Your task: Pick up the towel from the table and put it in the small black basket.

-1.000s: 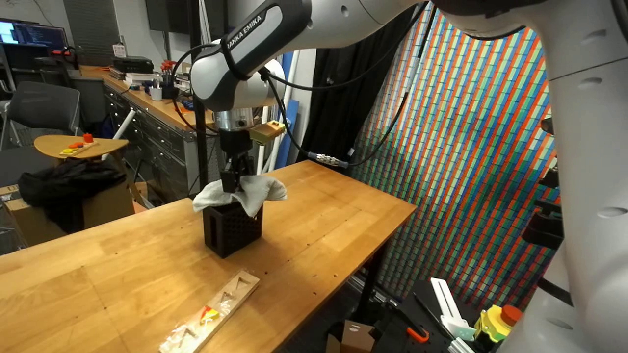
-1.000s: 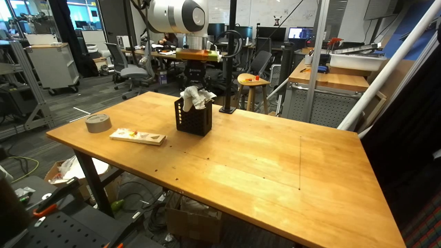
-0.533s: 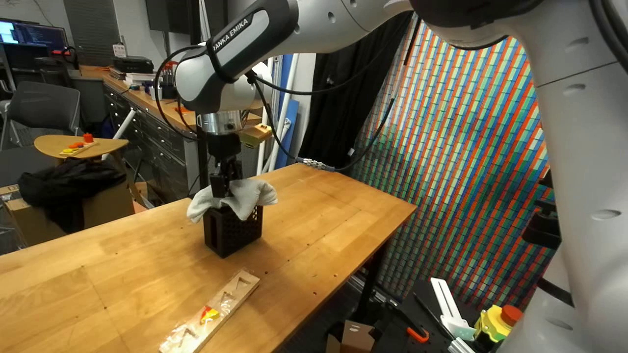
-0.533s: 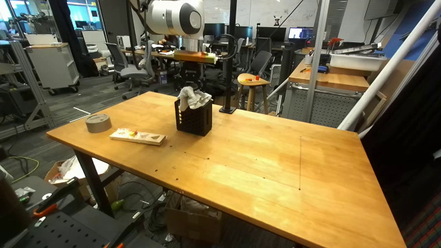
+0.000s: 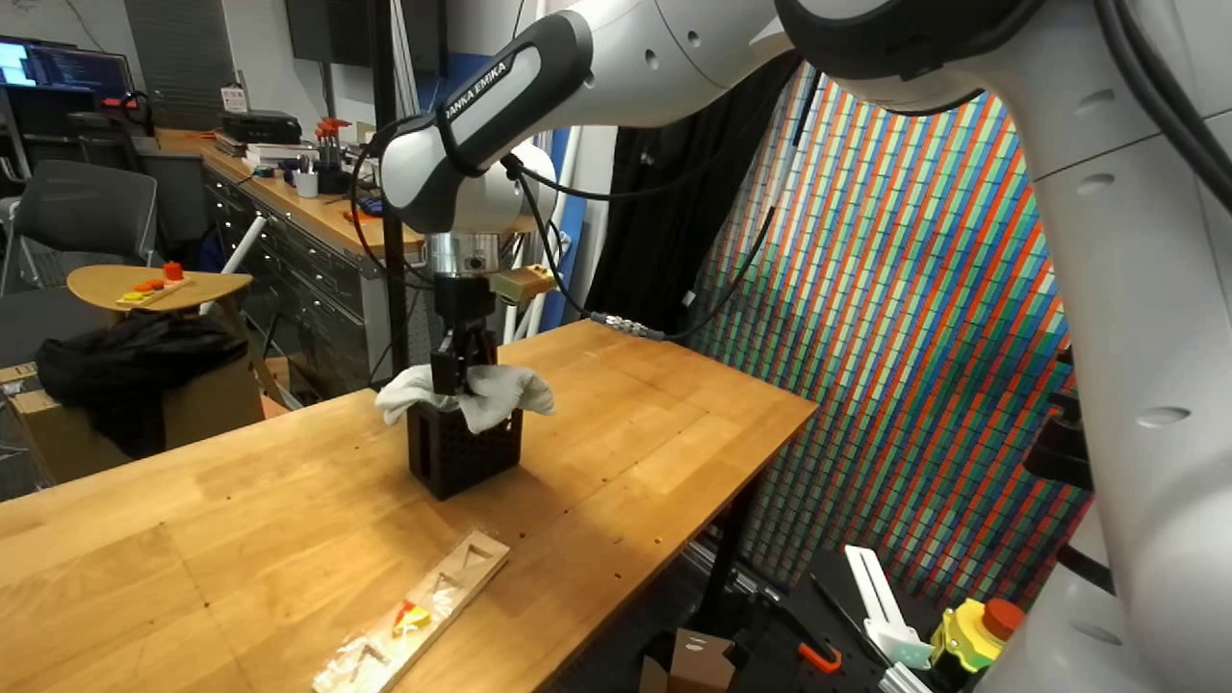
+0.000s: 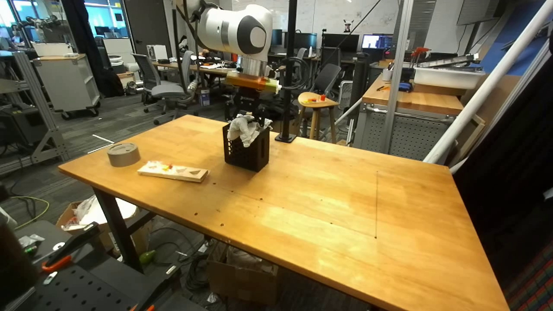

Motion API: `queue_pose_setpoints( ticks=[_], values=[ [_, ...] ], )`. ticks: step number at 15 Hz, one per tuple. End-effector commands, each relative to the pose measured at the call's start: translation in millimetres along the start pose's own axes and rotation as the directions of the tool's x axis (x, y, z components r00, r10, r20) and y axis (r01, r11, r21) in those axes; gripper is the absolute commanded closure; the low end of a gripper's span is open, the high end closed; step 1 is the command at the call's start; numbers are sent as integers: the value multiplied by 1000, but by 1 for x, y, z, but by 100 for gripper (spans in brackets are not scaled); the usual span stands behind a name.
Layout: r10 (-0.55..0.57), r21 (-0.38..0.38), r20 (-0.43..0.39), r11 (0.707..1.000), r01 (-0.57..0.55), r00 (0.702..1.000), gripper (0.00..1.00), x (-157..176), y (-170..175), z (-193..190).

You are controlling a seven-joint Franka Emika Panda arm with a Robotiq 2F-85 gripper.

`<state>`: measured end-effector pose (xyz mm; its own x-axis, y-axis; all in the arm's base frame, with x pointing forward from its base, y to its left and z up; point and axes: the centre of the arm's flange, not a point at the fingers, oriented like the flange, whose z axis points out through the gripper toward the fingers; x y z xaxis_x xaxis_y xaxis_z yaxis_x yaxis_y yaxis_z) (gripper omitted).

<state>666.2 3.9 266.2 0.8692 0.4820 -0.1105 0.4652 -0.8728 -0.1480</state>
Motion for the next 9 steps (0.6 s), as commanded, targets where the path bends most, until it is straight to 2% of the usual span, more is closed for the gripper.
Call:
queue_pose_setpoints(
  ticks=[1, 4, 9],
  values=[
    [69, 14, -8, 998, -69, 998, 98, 5, 5, 7],
    [71, -27, 14, 997, -70, 997, 98, 15, -2, -2],
    [124, -141, 79, 984, -112, 989, 98, 20, -21, -19]
  ],
)
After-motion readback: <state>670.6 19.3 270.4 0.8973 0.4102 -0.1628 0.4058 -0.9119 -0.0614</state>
